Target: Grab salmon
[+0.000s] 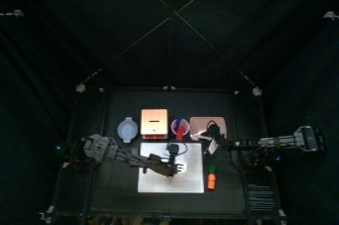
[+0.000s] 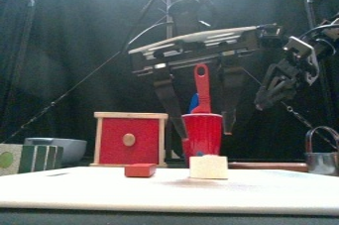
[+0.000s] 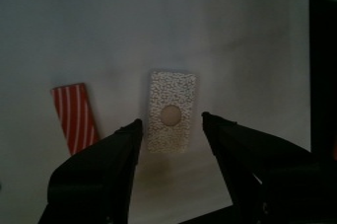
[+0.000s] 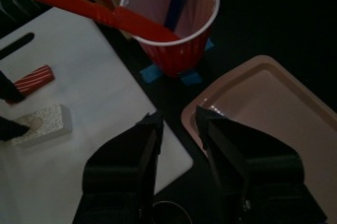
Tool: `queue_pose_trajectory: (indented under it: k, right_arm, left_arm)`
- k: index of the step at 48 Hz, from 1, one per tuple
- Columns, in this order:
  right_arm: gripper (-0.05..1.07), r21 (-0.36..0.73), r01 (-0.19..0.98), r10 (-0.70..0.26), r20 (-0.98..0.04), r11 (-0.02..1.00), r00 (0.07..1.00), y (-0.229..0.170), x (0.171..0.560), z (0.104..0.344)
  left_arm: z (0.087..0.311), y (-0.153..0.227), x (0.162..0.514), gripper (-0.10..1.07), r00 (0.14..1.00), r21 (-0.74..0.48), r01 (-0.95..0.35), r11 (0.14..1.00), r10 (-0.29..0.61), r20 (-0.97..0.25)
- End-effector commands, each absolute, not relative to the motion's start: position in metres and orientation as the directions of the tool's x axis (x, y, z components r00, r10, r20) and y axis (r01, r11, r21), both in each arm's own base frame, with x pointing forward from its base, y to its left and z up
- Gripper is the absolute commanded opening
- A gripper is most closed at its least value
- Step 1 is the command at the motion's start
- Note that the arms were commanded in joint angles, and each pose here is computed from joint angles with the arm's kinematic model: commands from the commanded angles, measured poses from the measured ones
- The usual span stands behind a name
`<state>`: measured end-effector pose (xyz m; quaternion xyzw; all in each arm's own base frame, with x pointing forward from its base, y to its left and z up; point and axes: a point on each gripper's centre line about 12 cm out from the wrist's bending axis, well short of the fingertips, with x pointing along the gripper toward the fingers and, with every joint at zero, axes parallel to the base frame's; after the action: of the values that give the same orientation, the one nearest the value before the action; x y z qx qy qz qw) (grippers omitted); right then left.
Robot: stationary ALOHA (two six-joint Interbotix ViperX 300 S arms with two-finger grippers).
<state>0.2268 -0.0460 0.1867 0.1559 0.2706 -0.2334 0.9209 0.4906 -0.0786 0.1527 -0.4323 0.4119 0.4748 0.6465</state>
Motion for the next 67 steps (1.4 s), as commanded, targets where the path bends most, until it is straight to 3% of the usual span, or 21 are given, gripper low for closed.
queue_pose_trajectory:
  k: [1, 7, 16, 31, 42, 50, 62, 67]
  right_arm:
    - [0.72, 0.166, 0.508, -0.343, -0.56, 0.845, 0.754, -0.045, 0.228, 0.191]
    - [0.72, 0.167, 0.507, -0.341, -0.562, 0.845, 0.754, -0.045, 0.228, 0.19]
    - [0.72, 0.168, 0.512, -0.346, -0.56, 0.843, 0.753, -0.046, 0.228, 0.191]
    - [0.72, 0.177, 0.505, -0.345, -0.541, 0.845, 0.767, -0.046, 0.229, 0.198]
    - [0.72, 0.213, 0.478, -0.335, -0.479, 0.852, 0.811, -0.042, 0.227, 0.217]
    - [0.72, 0.24, 0.437, -0.307, -0.433, 0.867, 0.848, -0.035, 0.226, 0.231]
    - [0.72, 0.25, 0.302, -0.199, -0.365, 0.92, 0.91, -0.01, 0.235, 0.255]
    - [0.72, 0.231, 0.26, -0.172, -0.34, 0.938, 0.925, -0.003, 0.238, 0.263]
  left_arm:
    - [0.197, -0.074, 0.492, 0.87, 0.275, -0.232, -0.957, 0.177, 0.285, -0.918]
    - [0.207, -0.067, 0.486, 0.87, 0.246, -0.194, -0.965, 0.179, 0.342, -0.907]
    - [0.23, -0.061, 0.48, 0.87, 0.269, -0.193, -0.956, 0.219, 0.404, -0.875]
    - [0.284, -0.054, 0.449, 0.87, 0.353, -0.158, -0.912, 0.378, 0.529, -0.772]
    - [0.308, -0.043, 0.406, 0.86, 0.428, -0.121, -0.869, 0.48, 0.606, -0.671]
    - [0.306, -0.038, 0.377, 0.86, 0.558, -0.191, -0.782, 0.593, 0.53, -0.639]
    - [0.278, -0.028, 0.335, 0.85, 0.736, -0.258, -0.581, 0.772, 0.364, -0.571]
    - [0.276, -0.026, 0.32, 0.85, 0.807, -0.267, -0.473, 0.839, 0.291, -0.514]
